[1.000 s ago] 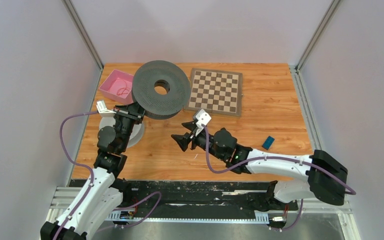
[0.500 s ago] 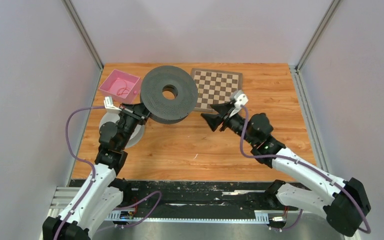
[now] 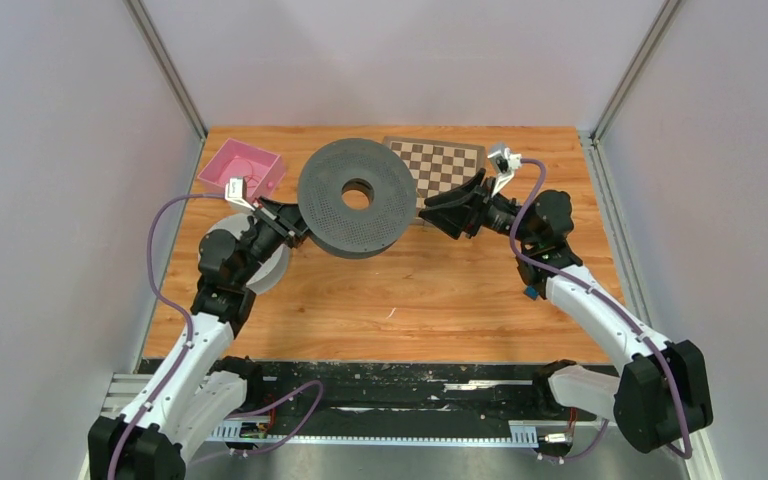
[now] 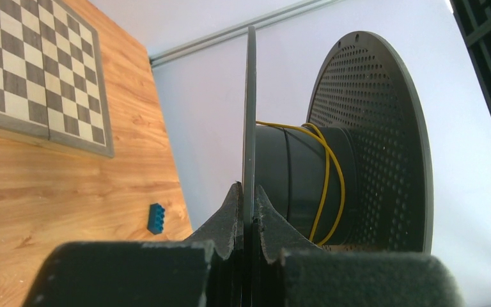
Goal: Wrap the cables
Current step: Place the cable reel at the center of the board.
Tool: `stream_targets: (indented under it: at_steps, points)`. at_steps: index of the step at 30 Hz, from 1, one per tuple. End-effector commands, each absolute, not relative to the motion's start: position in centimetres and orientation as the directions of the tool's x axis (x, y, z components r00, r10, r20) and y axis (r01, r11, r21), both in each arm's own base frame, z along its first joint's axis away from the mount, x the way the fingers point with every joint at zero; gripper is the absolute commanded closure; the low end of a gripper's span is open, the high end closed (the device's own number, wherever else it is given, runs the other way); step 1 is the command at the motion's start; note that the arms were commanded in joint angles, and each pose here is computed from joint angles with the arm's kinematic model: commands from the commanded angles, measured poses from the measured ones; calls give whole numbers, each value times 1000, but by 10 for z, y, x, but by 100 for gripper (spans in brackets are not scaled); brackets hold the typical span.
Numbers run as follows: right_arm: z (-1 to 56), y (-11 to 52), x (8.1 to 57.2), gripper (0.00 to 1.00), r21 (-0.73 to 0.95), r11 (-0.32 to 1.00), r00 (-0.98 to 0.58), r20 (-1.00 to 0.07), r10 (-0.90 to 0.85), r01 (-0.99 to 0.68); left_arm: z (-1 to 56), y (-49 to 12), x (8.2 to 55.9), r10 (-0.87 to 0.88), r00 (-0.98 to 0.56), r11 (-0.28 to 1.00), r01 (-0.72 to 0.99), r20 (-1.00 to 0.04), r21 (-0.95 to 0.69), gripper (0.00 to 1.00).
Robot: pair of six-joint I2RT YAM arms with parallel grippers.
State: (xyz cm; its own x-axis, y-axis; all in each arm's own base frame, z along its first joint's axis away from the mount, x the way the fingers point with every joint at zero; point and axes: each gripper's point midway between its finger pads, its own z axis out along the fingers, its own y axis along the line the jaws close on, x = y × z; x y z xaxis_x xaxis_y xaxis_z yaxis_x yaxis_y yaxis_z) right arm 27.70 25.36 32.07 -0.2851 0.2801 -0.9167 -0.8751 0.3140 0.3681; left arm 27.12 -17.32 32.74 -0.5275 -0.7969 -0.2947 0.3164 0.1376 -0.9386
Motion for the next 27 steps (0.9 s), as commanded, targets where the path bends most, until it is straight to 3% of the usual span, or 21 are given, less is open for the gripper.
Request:
stream_targets:
  at_steps: [1, 14, 16, 20, 27]
  points:
    - [354, 258, 251, 57, 367, 156, -300, -893, 334, -917, 381, -174, 259, -798, -512, 62, 456, -318, -888, 100]
    - [347, 257, 272, 65, 466, 227, -368, -855, 366, -855, 380, -173, 262, -806, -510, 48, 452, -302, -891, 100]
    - [346, 257, 277, 71, 489, 239, -384, -843, 376, -839, 380, -173, 262, -804, -513, 45, 451, -300, -891, 100]
    - [343, 261, 276, 98, 553, 190, -448, -796, 406, -811, 380, -171, 263, -813, -503, 42, 453, -294, -891, 100]
    - [349, 284, 260, 100, 625, 99, -520, -717, 464, -774, 377, -164, 269, -846, -470, 20, 445, -252, -895, 100]
